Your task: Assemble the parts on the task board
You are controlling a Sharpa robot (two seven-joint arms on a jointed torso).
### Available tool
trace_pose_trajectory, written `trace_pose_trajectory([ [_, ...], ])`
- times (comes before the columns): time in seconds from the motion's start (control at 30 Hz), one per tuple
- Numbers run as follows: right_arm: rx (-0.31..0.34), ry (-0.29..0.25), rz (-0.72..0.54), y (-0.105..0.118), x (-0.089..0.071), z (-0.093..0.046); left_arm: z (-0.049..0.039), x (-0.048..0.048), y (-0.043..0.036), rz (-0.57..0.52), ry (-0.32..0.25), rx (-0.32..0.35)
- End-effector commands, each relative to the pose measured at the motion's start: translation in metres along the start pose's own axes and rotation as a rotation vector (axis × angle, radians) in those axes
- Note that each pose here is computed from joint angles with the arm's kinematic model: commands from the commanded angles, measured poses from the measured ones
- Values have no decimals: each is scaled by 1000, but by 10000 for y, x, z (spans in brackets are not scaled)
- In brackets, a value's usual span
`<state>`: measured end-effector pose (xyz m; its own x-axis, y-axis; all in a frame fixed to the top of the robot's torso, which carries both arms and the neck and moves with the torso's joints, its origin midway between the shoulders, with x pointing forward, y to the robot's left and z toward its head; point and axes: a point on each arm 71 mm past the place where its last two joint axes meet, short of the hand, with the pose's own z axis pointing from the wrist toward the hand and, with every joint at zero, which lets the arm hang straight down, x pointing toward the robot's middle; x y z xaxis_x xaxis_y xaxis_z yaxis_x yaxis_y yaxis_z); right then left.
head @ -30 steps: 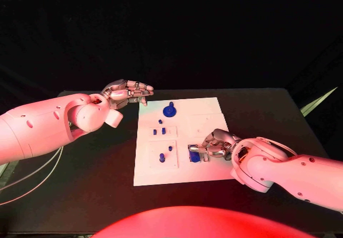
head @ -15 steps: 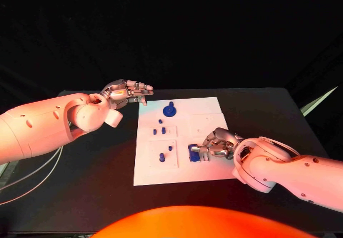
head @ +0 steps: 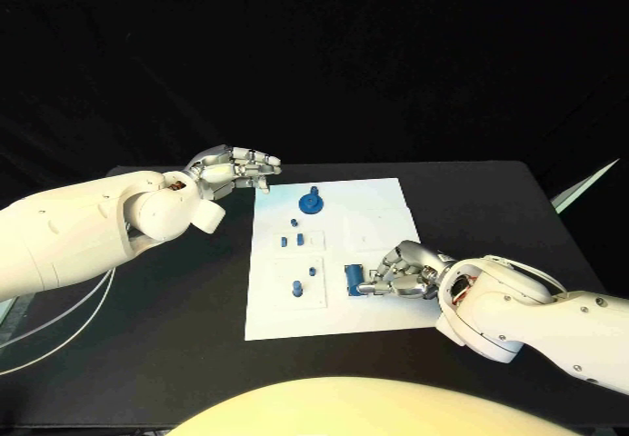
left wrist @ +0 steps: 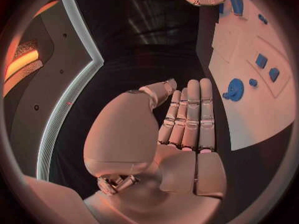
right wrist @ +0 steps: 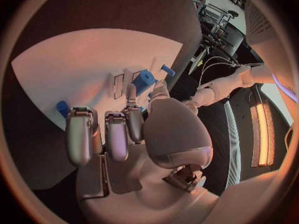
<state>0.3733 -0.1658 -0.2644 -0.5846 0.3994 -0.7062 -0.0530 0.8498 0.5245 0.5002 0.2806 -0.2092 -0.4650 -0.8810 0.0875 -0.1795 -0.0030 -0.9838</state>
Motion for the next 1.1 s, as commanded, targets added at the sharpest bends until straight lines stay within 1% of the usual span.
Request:
trace_pose_trajectory([
  [0.03, 5, 0, -5, -14, 2, 15, 6, 16, -7, -2, 6, 4],
  [0.3, 21, -10, -24, -25, 7, 87, 7, 16, -7, -2, 6, 4],
  [0.6, 33, -35, -37, -43, -5, 119, 8, 15, -6, -2, 6, 4],
  [1.1, 18, -18, -47, -45, 4, 100, 0, 7, -5, -2, 5, 2],
])
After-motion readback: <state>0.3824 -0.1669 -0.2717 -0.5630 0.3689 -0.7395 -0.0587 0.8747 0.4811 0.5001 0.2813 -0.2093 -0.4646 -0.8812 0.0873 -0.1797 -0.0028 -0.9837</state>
